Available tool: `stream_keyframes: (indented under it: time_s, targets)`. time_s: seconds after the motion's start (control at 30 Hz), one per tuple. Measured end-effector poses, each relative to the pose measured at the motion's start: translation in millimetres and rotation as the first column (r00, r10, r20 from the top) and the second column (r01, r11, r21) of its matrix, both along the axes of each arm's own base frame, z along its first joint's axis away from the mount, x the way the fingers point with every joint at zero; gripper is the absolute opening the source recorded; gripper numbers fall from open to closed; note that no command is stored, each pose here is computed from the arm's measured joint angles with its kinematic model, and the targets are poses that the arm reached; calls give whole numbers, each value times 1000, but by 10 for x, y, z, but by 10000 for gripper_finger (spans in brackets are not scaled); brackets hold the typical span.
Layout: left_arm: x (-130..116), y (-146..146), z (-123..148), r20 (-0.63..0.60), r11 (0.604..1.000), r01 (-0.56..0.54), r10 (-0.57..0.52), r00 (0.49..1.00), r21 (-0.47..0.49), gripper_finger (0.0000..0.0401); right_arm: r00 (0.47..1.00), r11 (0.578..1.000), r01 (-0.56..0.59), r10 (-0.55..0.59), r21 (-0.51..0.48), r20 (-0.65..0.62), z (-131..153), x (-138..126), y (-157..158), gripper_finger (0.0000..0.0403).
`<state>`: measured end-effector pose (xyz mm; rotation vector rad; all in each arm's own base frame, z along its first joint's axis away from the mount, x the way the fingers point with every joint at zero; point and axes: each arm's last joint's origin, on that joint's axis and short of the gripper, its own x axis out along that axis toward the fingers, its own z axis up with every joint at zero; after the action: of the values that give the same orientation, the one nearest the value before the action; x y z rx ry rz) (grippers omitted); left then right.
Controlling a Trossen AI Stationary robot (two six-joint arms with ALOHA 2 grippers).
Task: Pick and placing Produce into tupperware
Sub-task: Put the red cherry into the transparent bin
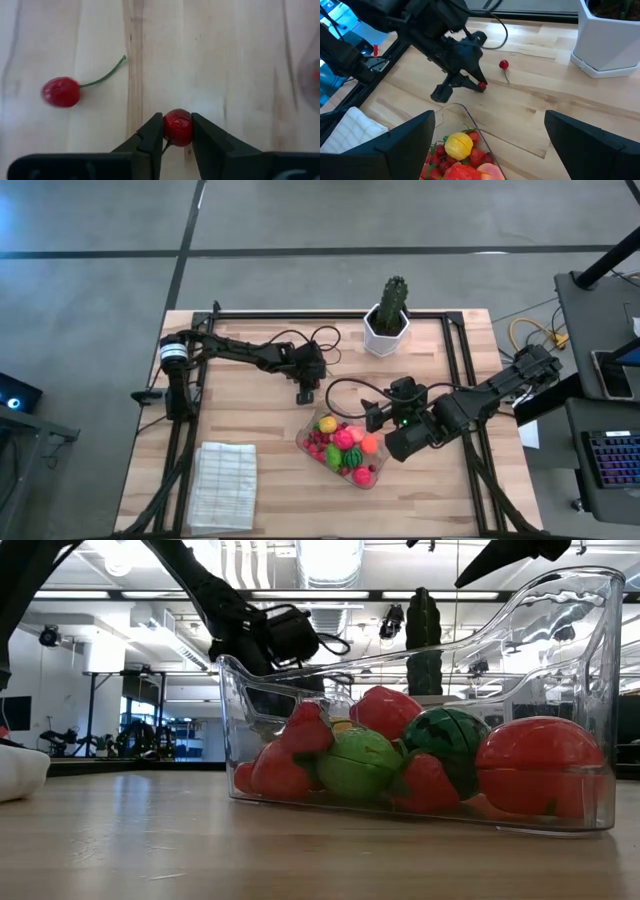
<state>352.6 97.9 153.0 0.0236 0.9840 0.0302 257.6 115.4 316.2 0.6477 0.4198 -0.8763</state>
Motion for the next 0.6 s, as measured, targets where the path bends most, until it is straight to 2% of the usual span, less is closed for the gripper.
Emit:
stream_keyframes:
  time_s: [0.13, 0.23, 0.37, 0.47, 0.53, 0.6]
  targets:
    - [-108, -42, 206, -16, 999, -27, 26, 1000, -19, 69, 1000, 1000, 0, 0, 0, 0, 0, 0, 0, 368]
    - [-232, -132, 530, 11, 996, -73, 74, 997, -57, 68, 1000, 1000, 0, 0, 0, 0, 0, 0, 0, 368]
    - [-394, -348, 1011, 202, 997, -28, 42, 978, -72, 68, 1000, 1000, -13, 13, -12, -13, -1, 0, 0, 368]
    - [-446, -508, 1221, 320, 998, 31, -10, 947, -59, 68, 999, 999, -27, 26, -26, -26, -2, 1, 0, 368]
    - [-446, -612, 1296, 364, 994, 62, -25, 931, -90, 68, 999, 999, -30, 29, -29, -31, -6, 0, 0, 368]
    - [-423, -725, 1337, 390, 980, 101, -27, 921, -172, 68, 999, 999, -30, 29, -29, -29, -5, 1, 1, 368]
